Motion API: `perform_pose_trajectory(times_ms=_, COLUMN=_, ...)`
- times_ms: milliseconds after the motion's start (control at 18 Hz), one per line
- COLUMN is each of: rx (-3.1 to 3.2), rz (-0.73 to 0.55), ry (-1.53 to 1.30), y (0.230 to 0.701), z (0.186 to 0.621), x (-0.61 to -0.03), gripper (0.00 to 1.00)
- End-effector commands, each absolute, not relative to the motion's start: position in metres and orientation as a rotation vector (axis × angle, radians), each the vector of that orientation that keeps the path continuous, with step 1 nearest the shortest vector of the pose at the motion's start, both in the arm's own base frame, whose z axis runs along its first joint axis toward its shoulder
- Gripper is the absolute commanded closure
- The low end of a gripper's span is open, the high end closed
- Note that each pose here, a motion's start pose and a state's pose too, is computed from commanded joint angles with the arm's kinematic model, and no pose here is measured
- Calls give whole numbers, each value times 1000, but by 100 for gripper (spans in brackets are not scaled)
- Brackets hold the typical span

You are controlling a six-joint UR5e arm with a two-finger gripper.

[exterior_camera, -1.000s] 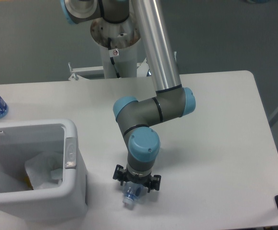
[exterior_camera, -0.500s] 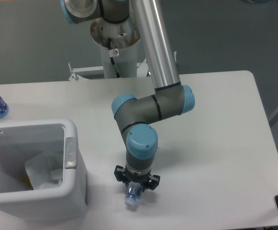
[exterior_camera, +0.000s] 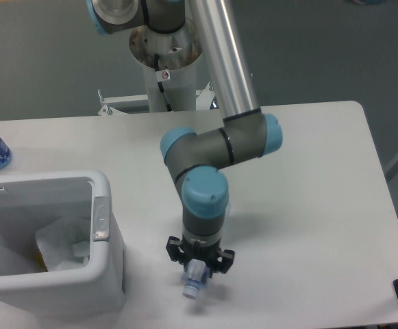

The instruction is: Place the trash in the trash can

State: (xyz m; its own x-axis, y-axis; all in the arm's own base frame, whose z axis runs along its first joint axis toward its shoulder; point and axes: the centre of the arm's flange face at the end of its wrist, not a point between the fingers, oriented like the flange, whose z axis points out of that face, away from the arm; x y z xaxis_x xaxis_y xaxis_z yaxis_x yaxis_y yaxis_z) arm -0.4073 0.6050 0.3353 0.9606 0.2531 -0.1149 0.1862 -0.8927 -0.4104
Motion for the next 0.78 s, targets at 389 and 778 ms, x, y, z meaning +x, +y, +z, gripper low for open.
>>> perform_pose_trajectory(times_ms=389, rx=-2300, rz=294, ry=-682, y=622, z=493, x=-424, gripper=41)
perform_pose_trajectory(times_ms=778, rx=-2146, rz=279, ry=-650, y=623, z=583, x=-360, gripper=41)
